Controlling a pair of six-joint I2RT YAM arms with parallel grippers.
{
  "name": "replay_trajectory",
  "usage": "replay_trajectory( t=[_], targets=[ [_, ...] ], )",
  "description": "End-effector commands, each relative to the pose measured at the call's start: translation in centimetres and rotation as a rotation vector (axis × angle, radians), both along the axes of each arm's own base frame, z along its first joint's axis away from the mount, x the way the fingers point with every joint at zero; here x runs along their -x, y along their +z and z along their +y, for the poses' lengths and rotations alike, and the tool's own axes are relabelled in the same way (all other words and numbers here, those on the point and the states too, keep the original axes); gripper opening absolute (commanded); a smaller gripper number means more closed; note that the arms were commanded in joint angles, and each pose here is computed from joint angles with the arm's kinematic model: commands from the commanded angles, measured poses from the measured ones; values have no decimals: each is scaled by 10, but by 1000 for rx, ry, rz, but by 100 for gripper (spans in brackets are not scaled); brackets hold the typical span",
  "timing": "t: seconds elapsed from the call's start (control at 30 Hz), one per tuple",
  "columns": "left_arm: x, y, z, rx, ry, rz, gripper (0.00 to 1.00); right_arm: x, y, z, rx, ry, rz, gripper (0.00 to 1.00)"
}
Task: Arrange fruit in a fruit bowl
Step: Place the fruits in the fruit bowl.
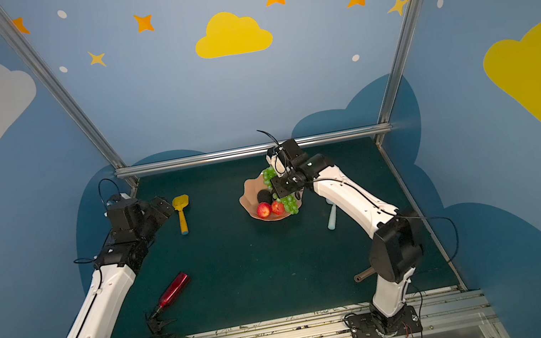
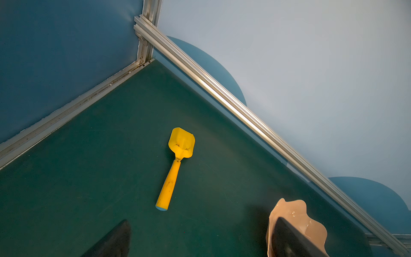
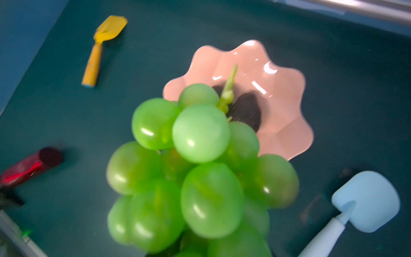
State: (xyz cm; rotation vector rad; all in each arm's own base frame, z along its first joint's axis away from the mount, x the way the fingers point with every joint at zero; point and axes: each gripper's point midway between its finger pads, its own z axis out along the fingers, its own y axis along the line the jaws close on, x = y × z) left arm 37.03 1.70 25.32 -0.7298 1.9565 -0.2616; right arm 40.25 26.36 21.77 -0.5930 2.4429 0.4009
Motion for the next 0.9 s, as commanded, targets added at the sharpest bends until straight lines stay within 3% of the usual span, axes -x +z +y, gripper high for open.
replay_trajectory(
  t=[0.0, 0.27, 0.5, 0.87],
  targets=[
    [4, 6, 0, 7, -4, -30, 100, -18, -14, 1, 33, 5, 43, 31],
    [10, 6, 0, 11, -7, -33, 100, -51, -51, 15, 131, 24, 156, 31],
    [13, 9, -1, 13, -10, -40, 100, -56, -87, 24, 159, 32, 260, 35],
    [19, 24, -1, 22, -10, -84, 100, -51, -83, 33, 87, 35, 294, 66]
  ],
)
